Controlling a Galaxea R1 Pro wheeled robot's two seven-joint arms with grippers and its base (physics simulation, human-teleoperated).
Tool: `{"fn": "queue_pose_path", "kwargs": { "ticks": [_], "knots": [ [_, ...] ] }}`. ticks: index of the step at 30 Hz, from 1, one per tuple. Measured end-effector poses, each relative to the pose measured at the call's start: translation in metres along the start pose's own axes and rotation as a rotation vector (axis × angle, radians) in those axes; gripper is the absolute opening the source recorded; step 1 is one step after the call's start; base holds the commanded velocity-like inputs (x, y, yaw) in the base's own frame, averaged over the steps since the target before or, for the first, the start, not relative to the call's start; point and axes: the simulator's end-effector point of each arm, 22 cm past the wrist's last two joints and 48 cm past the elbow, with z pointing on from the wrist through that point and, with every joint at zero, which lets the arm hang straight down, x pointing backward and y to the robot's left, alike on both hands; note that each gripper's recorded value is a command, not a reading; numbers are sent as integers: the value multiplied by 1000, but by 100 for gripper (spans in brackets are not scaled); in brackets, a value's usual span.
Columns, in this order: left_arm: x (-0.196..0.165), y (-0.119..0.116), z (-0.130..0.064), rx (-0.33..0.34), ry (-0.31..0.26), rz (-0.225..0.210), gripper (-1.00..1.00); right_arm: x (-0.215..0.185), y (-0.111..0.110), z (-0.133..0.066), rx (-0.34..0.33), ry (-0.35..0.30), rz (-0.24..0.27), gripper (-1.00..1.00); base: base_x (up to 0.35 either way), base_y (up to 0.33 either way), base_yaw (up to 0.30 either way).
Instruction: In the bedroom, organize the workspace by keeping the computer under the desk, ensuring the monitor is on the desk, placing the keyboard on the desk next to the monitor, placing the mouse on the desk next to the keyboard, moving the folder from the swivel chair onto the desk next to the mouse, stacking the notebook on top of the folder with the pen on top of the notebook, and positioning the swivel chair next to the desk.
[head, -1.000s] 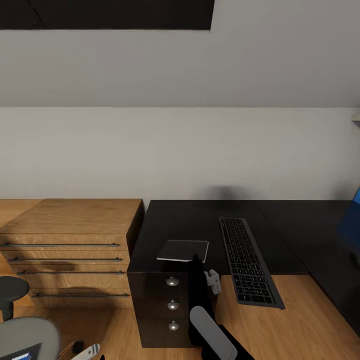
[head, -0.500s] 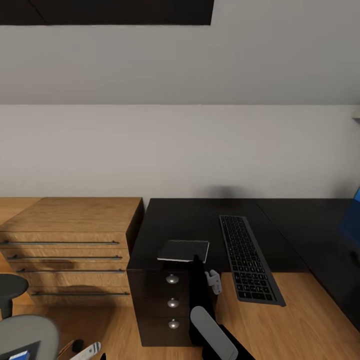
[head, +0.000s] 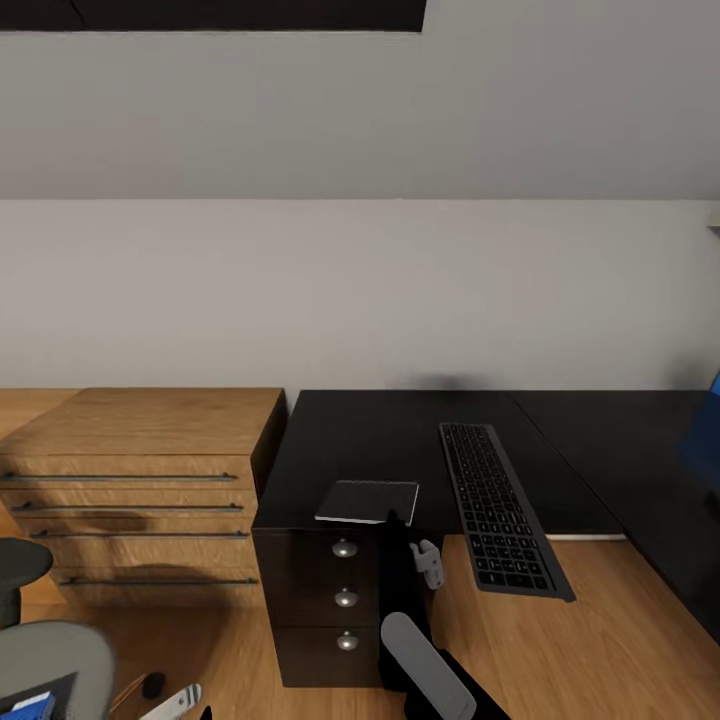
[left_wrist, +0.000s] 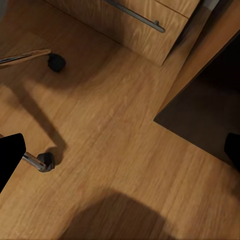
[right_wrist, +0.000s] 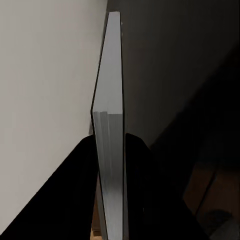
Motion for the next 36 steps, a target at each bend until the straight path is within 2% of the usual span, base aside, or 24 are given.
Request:
{"fn": "queue_pose_path", "kwargs": {
  "ticks": [10,17,28,36],
  "knots": [
    [10,2,9,1,-1,0,100,3,-5,1,-37,0,-35,-100,0,0,0],
    [20,5,18,2,-1,1,100,4,-9,0,-54,-1,-20,-100,0,0,0],
    [20,5,18,5,0,1,100,3,-9,0,-52,0,-15,-100,1,0,0],
    [21,6,19,3,0,2,100,3,-9,0,-52,0,-17,-100,156,0,0]
  ]
}}
